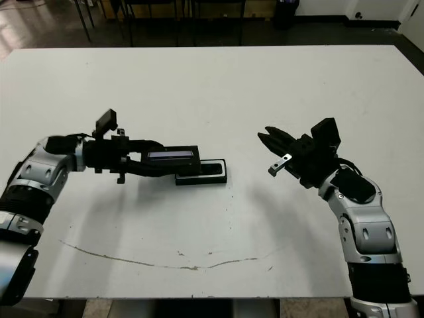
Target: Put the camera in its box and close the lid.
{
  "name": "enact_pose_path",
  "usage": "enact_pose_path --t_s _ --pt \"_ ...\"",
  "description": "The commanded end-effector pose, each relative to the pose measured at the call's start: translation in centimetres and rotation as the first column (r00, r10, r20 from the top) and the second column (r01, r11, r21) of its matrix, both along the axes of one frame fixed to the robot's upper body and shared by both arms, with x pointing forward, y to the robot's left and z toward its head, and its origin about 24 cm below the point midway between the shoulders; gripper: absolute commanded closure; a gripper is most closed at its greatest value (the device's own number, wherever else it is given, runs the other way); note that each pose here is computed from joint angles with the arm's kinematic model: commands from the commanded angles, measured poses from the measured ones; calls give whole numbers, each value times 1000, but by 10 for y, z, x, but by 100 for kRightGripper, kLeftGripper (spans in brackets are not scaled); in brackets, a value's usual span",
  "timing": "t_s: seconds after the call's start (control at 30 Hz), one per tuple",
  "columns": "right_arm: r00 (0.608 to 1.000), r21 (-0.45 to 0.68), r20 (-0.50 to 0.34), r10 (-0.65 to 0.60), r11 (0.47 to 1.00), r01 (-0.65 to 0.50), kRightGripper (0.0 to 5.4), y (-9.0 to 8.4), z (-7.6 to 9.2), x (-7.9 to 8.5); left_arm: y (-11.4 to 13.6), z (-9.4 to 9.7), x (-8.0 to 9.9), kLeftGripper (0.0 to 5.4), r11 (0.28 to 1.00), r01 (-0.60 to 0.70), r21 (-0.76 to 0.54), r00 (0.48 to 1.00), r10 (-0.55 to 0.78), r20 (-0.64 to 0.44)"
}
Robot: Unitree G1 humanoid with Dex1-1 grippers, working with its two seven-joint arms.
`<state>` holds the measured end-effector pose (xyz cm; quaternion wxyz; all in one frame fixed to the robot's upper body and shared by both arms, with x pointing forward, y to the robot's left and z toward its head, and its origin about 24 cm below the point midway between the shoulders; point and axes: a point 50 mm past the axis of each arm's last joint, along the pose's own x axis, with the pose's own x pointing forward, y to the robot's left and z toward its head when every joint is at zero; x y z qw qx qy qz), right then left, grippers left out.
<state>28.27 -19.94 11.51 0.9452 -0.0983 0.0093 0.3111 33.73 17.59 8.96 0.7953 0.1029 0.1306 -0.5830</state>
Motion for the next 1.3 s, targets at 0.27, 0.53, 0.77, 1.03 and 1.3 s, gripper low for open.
enact_pose_path --t_s 0.27,0.53,0.77,1.03,1.3 --pt "1000 2 -30 5 1000 -5 540 -4 -9 -3 -7 -10 2 384 1000 -6 -9 999 6 -32" --pt "1000 -3 -24 6 1000 -6 540 -5 -8 -4 -16 -13 4 384 997 66 38 996 -64 -67" --pt "1000 4 -25 -4 1000 5 540 -5 -8 -5 -20 -15 5 384 993 96 63 988 -88 -126" --pt "1000 -1 -25 -3 1000 3 540 -6 -8 -5 -29 -17 3 384 991 119 62 988 -111 -108" --pt "1000 0 -23 -14 1000 14 540 -7 -9 -6 -40 -28 0 384 989 119 83 985 -108 -132"
